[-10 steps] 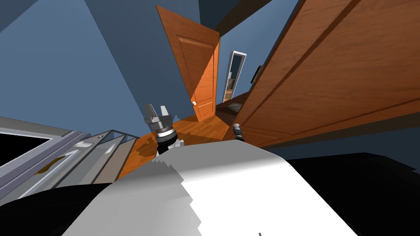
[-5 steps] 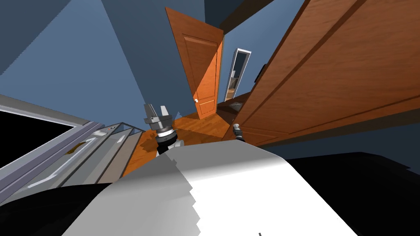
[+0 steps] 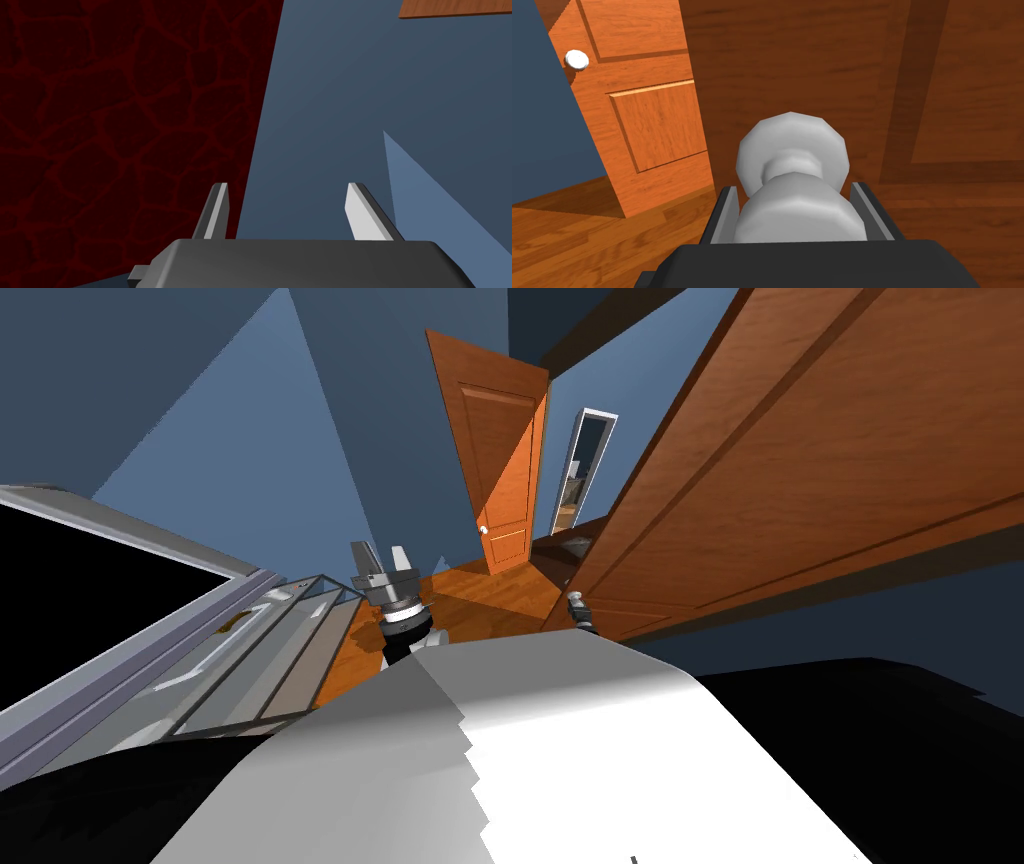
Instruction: Pull the door open
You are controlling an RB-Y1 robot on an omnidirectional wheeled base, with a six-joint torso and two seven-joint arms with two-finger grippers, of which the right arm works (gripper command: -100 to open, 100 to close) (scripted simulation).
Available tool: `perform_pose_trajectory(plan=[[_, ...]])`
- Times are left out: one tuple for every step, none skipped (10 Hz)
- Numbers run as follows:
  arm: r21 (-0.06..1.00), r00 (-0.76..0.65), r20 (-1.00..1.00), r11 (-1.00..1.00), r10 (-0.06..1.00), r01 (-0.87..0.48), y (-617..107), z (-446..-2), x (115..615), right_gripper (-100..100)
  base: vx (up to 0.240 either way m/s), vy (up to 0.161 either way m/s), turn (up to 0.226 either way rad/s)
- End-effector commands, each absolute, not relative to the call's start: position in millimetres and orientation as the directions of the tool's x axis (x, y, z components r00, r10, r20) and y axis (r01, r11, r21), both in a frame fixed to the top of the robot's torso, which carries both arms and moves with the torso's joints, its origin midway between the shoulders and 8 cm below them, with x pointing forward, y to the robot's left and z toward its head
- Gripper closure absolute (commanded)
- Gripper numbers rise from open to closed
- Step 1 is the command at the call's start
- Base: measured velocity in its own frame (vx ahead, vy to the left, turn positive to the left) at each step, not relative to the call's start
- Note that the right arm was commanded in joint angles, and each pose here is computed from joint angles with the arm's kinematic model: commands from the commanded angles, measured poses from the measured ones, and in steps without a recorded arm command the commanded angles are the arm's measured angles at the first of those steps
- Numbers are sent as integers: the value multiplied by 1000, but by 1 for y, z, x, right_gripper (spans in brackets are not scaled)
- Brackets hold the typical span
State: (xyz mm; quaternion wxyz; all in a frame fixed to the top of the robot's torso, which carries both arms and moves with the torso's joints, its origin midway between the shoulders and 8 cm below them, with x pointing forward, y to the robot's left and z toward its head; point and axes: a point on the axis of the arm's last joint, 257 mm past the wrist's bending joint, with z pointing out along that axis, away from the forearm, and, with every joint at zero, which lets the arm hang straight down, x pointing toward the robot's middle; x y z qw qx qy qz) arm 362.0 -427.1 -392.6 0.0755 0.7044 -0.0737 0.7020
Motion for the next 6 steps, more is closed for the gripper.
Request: perform_pose_trajectory(plan=[[3, 4, 1000, -978, 2, -210, -427, -393, 362, 100, -93, -17, 29], [2, 6, 1000, -982, 1, -187, -424, -394, 356, 100, -150, -23, 119], [2, 5, 1000, -983, 2, -182, -423, -394, 354, 100, -194, -33, 117], [3, 4, 1000, -985, 2, -170, -422, -394, 351, 100, -194, -16, 88], [3, 3, 1000, -988, 3, -157, -421, -393, 348, 100, -197, -19, 80], [3, 2, 1000, -990, 3, -143, -420, -393, 344, 100, -191, -22, 97]])
